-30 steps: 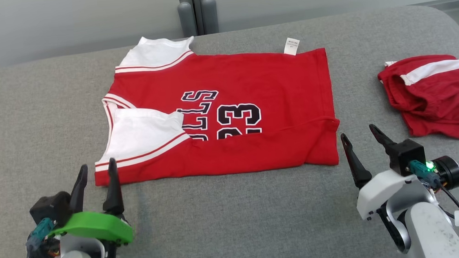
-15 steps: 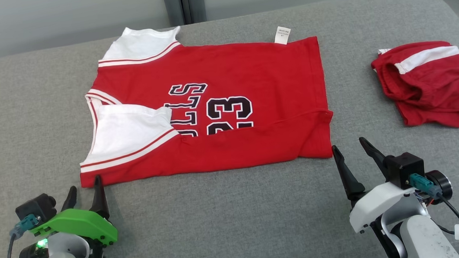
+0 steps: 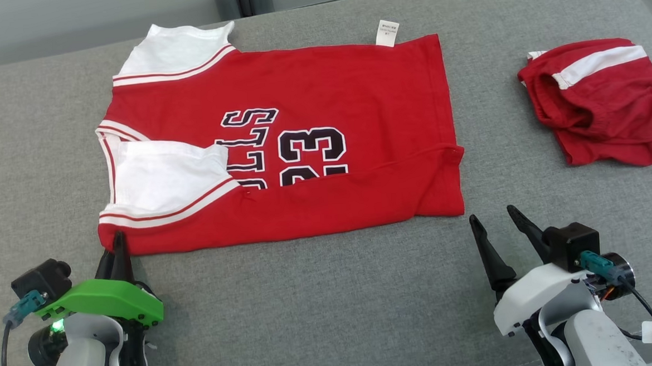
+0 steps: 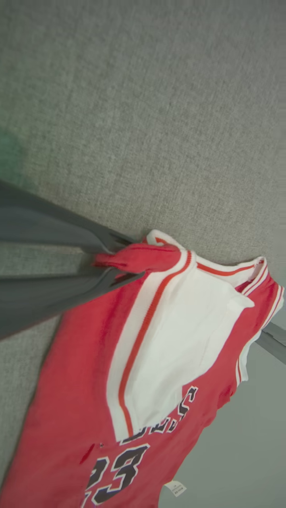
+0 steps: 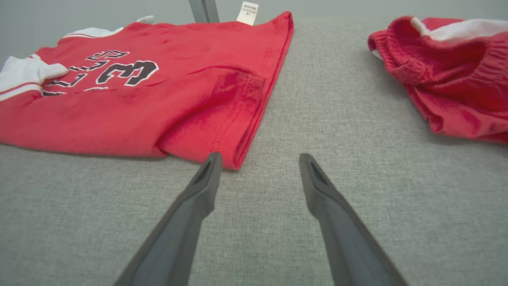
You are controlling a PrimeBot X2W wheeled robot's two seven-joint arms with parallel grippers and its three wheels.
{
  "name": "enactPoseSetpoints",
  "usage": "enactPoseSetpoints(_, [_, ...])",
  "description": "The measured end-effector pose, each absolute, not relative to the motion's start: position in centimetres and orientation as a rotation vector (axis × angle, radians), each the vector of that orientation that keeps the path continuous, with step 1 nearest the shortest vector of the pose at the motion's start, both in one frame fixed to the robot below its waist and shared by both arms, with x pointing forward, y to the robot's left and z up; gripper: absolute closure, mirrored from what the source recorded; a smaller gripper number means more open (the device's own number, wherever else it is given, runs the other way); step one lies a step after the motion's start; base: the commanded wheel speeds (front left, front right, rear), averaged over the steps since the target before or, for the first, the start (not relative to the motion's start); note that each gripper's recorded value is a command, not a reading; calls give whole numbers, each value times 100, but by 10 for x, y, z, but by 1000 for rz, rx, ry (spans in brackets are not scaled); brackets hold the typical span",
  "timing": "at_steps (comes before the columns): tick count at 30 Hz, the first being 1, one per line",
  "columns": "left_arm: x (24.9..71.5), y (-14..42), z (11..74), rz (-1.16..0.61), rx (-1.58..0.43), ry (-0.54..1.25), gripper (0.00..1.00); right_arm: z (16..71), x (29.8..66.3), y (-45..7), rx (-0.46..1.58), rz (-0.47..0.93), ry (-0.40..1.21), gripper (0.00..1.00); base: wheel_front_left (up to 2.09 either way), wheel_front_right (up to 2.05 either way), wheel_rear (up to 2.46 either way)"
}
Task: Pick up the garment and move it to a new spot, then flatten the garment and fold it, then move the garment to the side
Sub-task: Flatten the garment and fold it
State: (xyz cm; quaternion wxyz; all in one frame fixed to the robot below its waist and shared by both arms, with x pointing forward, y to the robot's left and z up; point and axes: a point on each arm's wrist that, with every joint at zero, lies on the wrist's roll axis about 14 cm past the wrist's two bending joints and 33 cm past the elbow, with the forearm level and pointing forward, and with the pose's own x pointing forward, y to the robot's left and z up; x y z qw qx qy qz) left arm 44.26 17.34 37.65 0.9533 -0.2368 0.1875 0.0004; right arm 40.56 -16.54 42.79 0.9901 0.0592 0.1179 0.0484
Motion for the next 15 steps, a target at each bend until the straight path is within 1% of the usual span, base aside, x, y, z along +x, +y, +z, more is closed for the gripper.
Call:
enactPoseSetpoints(3, [446,173,386,-13,-475,338,100,422,406,-163,146,96,245,0,0,0,0])
enactPoseSetpoints(9, [451,171,405,-41,-467,265,100,423,422,-152,201,116,216,0,0,0,0])
enactPoseSetpoints(15, [450,169,414,-57,-465,237,100,403,428,-141,208,141,281,0,0,0,0])
